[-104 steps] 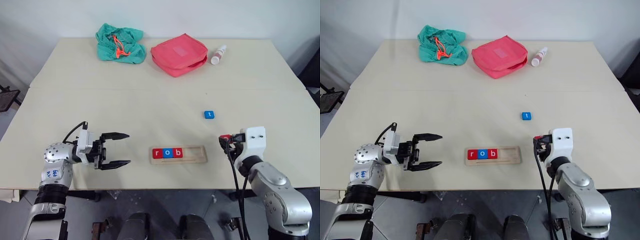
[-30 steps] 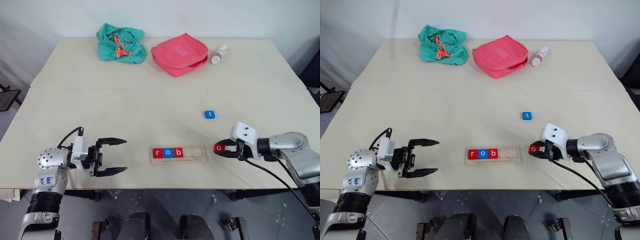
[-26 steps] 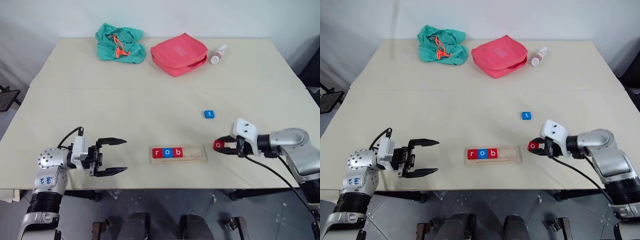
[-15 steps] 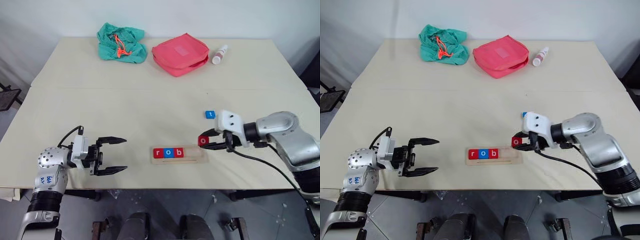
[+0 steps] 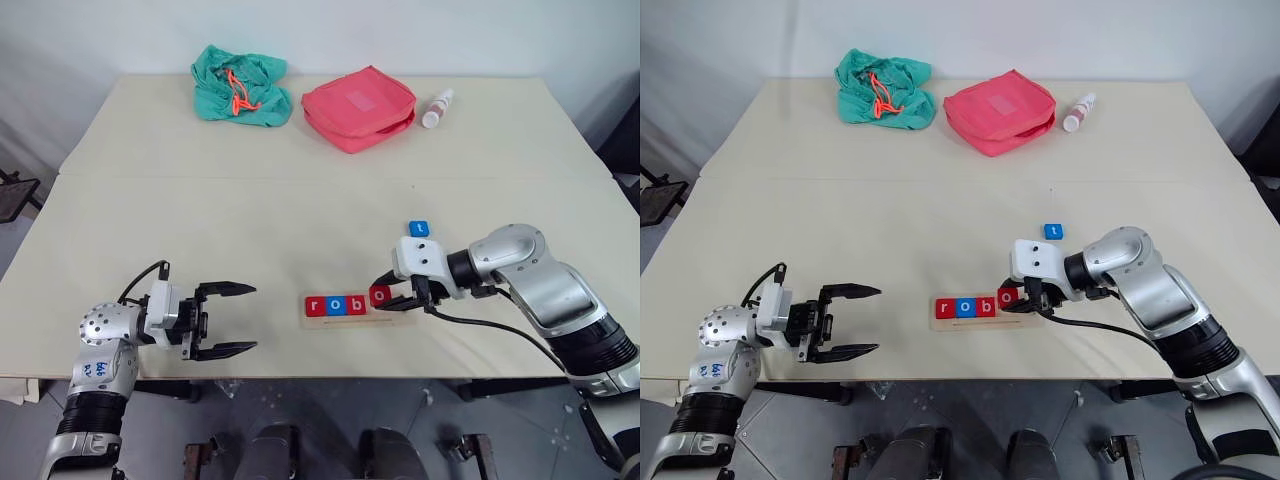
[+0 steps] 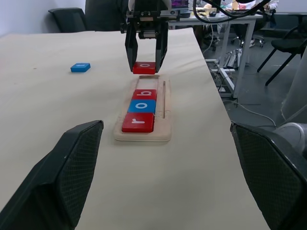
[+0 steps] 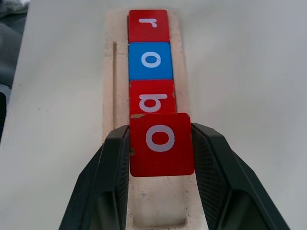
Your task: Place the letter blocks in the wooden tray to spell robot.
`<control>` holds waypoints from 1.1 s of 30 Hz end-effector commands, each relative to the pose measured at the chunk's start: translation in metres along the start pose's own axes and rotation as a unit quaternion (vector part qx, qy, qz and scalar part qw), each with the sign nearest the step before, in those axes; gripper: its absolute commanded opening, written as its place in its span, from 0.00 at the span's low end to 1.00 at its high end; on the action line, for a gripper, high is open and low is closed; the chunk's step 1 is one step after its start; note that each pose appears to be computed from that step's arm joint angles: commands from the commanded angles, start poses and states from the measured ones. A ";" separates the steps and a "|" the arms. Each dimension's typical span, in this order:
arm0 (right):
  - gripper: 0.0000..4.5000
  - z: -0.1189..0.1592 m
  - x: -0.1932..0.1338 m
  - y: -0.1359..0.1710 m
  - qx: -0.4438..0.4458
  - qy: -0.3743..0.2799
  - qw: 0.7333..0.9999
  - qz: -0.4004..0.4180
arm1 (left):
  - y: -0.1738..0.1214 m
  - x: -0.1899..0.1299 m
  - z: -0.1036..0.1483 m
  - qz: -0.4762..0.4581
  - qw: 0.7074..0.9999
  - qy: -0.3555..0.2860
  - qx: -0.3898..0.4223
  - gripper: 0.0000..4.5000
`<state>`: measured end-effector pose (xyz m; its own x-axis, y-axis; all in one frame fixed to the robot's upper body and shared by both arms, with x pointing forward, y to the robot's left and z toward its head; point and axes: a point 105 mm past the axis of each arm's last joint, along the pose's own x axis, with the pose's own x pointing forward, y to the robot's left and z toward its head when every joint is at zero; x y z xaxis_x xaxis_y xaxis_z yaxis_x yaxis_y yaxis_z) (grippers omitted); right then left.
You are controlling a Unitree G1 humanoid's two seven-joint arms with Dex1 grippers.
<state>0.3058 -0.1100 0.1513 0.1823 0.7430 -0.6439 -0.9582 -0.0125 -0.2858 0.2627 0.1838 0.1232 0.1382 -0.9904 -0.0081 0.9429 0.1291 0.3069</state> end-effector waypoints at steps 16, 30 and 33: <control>0.63 -0.004 0.009 0.001 -0.012 0.008 1.000 0.010 | 0.001 -0.009 0.010 0.013 1.000 -0.006 0.024 1.00; 0.99 0.000 -0.021 0.000 0.034 -0.016 0.999 -0.035 | 0.007 -0.003 0.008 0.012 1.000 -0.013 0.024 1.00; 0.99 -0.012 -0.040 -0.009 0.069 -0.015 0.994 -0.078 | 0.009 -0.001 0.008 0.012 1.000 -0.015 0.024 1.00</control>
<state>0.3050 -0.1356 0.1581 0.2623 0.7478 -0.6098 -0.9589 0.1313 -0.2514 0.2670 0.1847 0.1282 0.1553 -0.9876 0.0231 0.9334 0.1544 0.3240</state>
